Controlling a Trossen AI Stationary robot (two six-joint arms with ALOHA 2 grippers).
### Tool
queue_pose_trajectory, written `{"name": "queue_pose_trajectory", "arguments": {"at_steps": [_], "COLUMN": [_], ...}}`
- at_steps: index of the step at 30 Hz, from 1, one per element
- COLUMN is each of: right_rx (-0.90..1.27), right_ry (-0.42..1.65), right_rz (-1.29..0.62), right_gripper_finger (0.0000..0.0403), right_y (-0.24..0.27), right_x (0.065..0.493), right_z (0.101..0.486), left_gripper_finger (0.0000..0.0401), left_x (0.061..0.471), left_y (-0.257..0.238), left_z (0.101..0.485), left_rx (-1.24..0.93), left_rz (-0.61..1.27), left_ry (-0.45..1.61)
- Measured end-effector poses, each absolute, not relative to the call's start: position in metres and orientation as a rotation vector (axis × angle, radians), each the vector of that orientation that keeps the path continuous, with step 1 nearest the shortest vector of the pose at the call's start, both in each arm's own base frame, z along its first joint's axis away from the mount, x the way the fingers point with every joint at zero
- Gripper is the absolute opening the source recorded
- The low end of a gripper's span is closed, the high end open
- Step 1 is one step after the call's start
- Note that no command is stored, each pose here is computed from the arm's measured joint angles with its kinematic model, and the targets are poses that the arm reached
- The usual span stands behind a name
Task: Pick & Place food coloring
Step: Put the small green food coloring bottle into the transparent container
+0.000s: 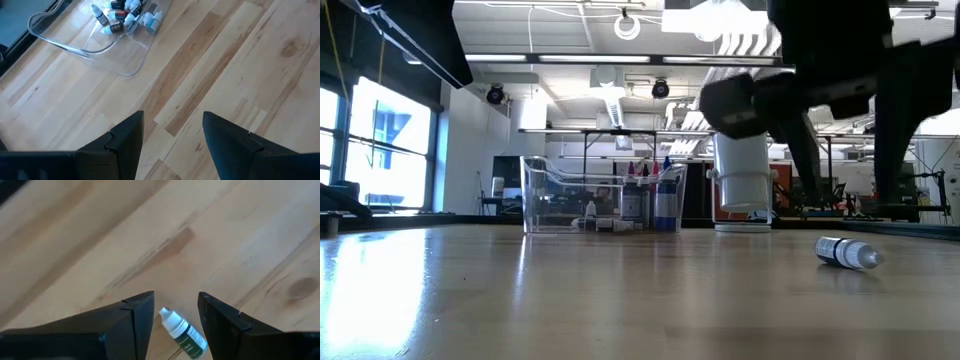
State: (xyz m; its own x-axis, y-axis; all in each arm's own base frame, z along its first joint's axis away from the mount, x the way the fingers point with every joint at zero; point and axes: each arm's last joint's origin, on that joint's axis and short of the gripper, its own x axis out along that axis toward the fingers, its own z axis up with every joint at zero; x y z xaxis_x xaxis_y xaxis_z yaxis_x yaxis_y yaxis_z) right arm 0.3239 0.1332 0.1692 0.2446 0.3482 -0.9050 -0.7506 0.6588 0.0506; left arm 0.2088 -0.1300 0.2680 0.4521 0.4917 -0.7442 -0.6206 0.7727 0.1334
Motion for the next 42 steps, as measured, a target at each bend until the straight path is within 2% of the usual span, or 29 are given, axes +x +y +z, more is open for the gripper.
{"name": "queue_pose_trajectory", "arguments": {"at_steps": [9, 19, 23, 30, 35, 42], "right_rx": [-0.381, -0.415, -0.394, -0.257, -0.202, -0.304], "right_ry": [1.189, 1.124, 1.038, 0.874, 0.858, 0.851], "right_rz": [0.779, 0.727, 0.74, 0.812, 0.661, 0.519], "right_gripper_finger": [0.0115, 0.0099, 0.0099, 0.0099, 0.0099, 0.0099], "right_y": [0.124, 0.106, 0.101, 0.106, 0.105, 0.101], "right_x": [0.326, 0.308, 0.307, 0.323, 0.33, 0.334], "right_z": [0.149, 0.11, 0.103, 0.119, 0.131, 0.131], "left_gripper_finger": [0.0199, 0.0199, 0.0199, 0.0199, 0.0199, 0.0199], "left_x": [0.209, 0.209, 0.209, 0.209, 0.21, 0.21], "left_y": [-0.129, -0.129, -0.129, -0.129, -0.129, -0.129], "left_z": [0.269, 0.269, 0.269, 0.269, 0.269, 0.269], "left_rx": [-0.13, -0.129, -0.118, -0.117, -0.12, -0.123], "left_rz": [0.69, 0.69, 0.697, 0.7, 0.7, 0.699], "left_ry": [0.845, 0.844, 0.825, 0.819, 0.82, 0.822]}}
